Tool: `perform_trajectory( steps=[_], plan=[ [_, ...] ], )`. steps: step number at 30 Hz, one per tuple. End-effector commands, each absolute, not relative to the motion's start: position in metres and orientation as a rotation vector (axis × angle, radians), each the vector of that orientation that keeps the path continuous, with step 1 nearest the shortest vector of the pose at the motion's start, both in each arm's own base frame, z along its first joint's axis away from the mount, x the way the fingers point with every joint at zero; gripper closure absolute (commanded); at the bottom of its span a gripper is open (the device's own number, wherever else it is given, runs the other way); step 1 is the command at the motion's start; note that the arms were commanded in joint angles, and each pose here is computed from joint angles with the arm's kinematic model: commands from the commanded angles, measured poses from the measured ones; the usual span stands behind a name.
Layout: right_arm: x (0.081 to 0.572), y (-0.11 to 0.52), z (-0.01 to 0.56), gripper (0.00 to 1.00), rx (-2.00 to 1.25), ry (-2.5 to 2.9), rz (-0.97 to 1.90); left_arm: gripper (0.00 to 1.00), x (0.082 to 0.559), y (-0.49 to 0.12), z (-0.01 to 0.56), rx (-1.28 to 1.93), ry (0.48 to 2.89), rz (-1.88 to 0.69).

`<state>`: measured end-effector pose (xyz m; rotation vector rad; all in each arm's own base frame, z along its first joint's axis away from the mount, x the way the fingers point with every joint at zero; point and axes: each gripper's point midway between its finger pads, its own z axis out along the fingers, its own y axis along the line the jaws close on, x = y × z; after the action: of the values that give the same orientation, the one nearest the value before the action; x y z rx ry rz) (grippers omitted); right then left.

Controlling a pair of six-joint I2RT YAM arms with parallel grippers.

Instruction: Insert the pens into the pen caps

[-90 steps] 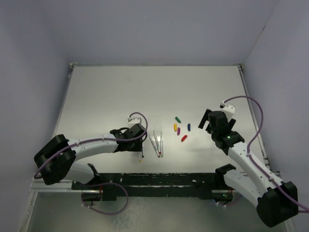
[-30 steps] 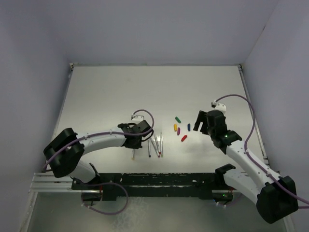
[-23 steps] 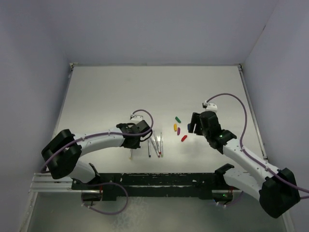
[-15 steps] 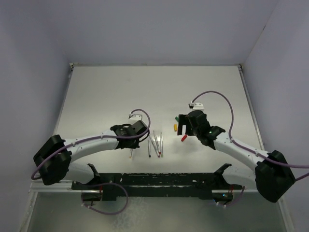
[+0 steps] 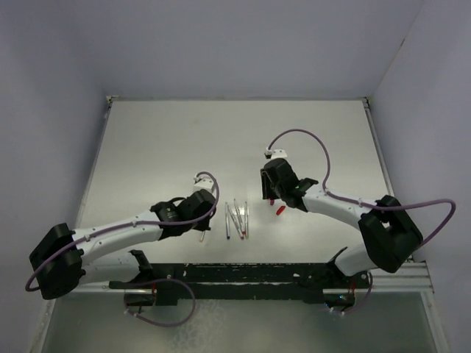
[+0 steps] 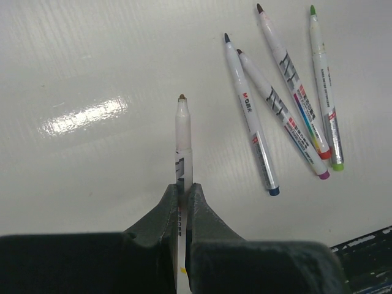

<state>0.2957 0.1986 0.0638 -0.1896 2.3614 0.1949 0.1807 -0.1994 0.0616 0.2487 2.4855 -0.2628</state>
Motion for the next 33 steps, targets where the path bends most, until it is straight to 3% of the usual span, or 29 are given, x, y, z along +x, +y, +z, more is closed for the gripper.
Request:
perform_trajectory(
  steps=[1,33],
  plan=[
    [0.306,0.215,0.075,0.59,-0.198,2.316,0.236,1.00,0.182,-0.222,0.076,0.311,2.407,-0.410],
    [0.321,0.207,0.037,0.64,-0.150,2.386,0.064,1.00,0.172,-0.228,0.065,0.367,2.394,-0.412]
  ],
)
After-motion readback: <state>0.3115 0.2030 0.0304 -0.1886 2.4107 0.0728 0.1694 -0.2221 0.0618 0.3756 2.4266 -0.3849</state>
